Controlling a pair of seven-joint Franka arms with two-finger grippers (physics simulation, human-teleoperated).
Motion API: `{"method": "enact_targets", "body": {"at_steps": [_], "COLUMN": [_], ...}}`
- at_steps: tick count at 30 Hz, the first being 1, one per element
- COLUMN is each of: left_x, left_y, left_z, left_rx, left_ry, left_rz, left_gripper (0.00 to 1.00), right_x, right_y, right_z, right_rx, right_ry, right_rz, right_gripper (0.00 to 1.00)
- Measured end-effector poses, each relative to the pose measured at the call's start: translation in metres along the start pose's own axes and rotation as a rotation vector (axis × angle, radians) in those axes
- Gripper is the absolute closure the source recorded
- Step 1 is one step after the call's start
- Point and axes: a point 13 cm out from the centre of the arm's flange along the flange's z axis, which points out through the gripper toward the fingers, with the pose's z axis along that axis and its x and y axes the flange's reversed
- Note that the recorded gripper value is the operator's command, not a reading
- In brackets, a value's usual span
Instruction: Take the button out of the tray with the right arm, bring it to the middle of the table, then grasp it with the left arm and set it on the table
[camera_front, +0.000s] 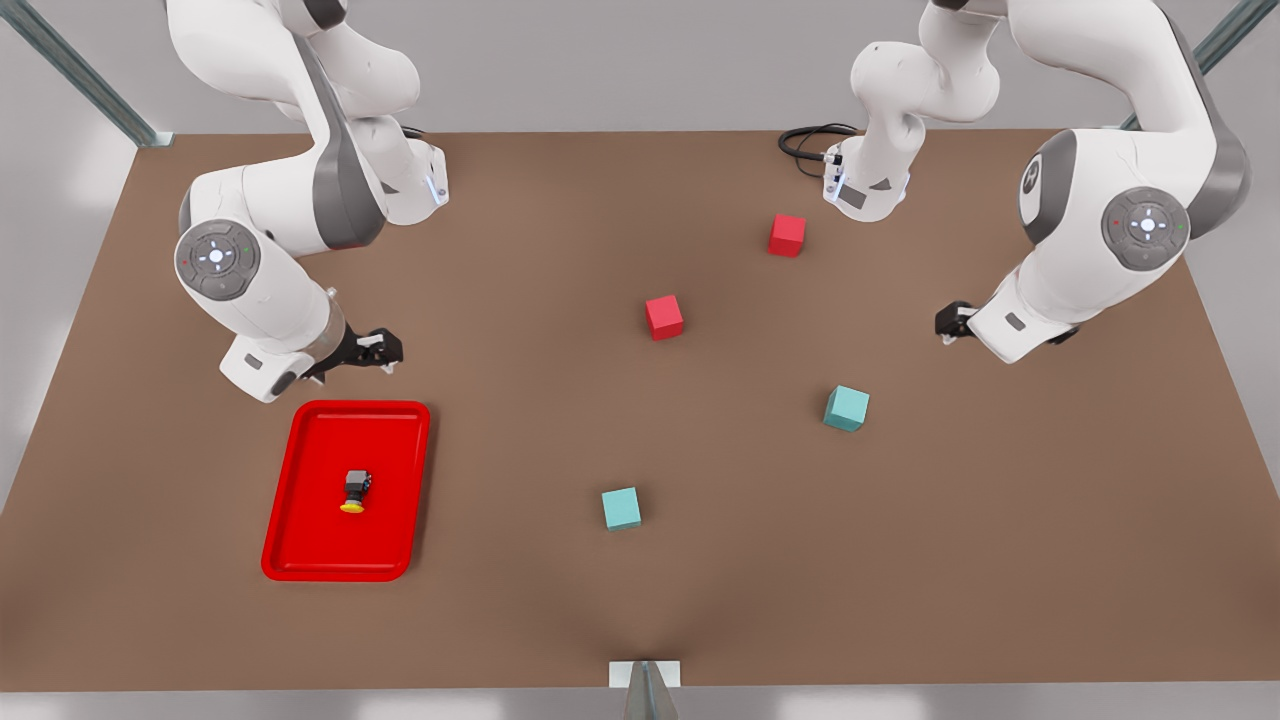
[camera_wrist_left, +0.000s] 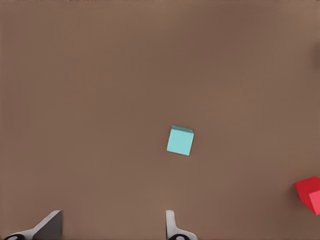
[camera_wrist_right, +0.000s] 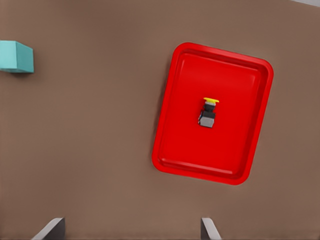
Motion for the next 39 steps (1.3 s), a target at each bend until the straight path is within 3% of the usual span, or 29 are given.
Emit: {"method": "enact_targets", "body": {"at_steps": [3,11,17,28,34,39], "left_x": [-0.003,-0.017,-0.021,-0.025,-0.025,-0.025], "left_y": [-0.001,-0.013,-0.013,-0.015,-0.016,-0.016], "left_z": [0.0,0.027,0.032,0.041,0.042,0.043], "left_rx": [-0.002,-0.013,-0.014,-0.016,-0.017,-0.018], "left_ry": [-0.008,0.027,0.026,0.04,0.042,0.044], "left_rz": [0.003,0.022,0.022,0.025,0.027,0.026], "left_gripper": [0.0,0.0,0.0,0.0,0.0,0.0], "right_x": [-0.003,-0.023,-0.082,-0.144,-0.154,-0.116], "right_y": [-0.005,-0.049,-0.074,-0.131,-0.14,-0.129], "right_z": [0.005,0.156,0.255,0.345,0.345,0.334], "right_rx": [-0.001,-0.021,-0.051,-0.087,-0.084,-0.069], "right_ry": [0.017,0.257,0.148,-0.039,-0.087,-0.048], "right_rz": [0.016,0.09,0.158,0.273,0.289,0.253], "right_gripper": [0.0,0.0,0.0,0.0,0.0,0.0]}}
